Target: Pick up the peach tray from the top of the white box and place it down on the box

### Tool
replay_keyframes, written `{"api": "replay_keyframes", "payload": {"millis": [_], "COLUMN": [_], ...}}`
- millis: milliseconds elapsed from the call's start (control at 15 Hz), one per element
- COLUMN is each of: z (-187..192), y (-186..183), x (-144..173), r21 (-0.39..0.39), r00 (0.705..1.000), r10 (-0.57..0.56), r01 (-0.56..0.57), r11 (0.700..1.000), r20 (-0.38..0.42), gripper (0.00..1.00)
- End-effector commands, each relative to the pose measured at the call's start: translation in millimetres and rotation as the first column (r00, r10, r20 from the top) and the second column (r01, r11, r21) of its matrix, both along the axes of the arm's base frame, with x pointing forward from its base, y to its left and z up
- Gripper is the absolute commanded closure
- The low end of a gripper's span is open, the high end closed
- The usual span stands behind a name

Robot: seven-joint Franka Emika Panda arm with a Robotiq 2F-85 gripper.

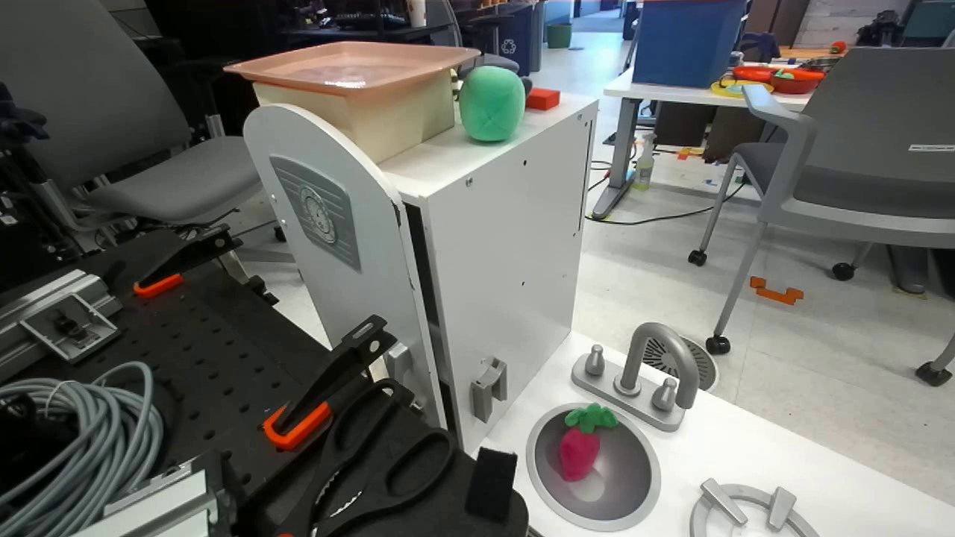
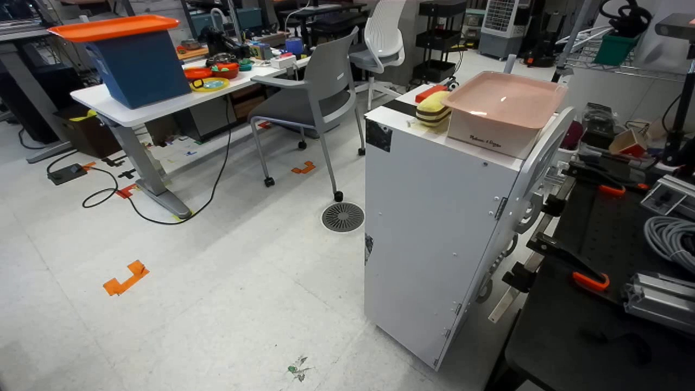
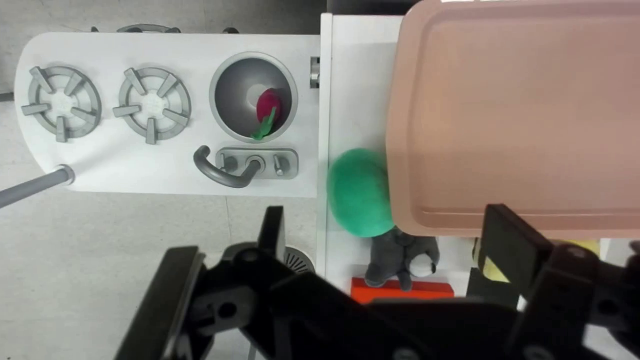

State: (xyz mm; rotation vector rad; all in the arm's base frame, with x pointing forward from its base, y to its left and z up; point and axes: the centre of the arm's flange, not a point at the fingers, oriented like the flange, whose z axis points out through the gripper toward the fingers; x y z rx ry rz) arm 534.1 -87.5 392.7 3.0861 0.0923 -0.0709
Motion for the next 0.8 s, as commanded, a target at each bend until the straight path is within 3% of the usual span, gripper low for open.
{"api": "replay_keyframes", "payload": {"millis": [0, 733], "z": [4, -8], "y": [-6, -32], "x": [-22, -24], "r21": [0.059, 0.15], "r00": [1.0, 0.999], "r10": [0.016, -0.029], "r01": [-0.016, 0.031], "r11": [0.998, 0.988], "r20": [-0.009, -0.012], "gripper": [0.0, 0.0]}}
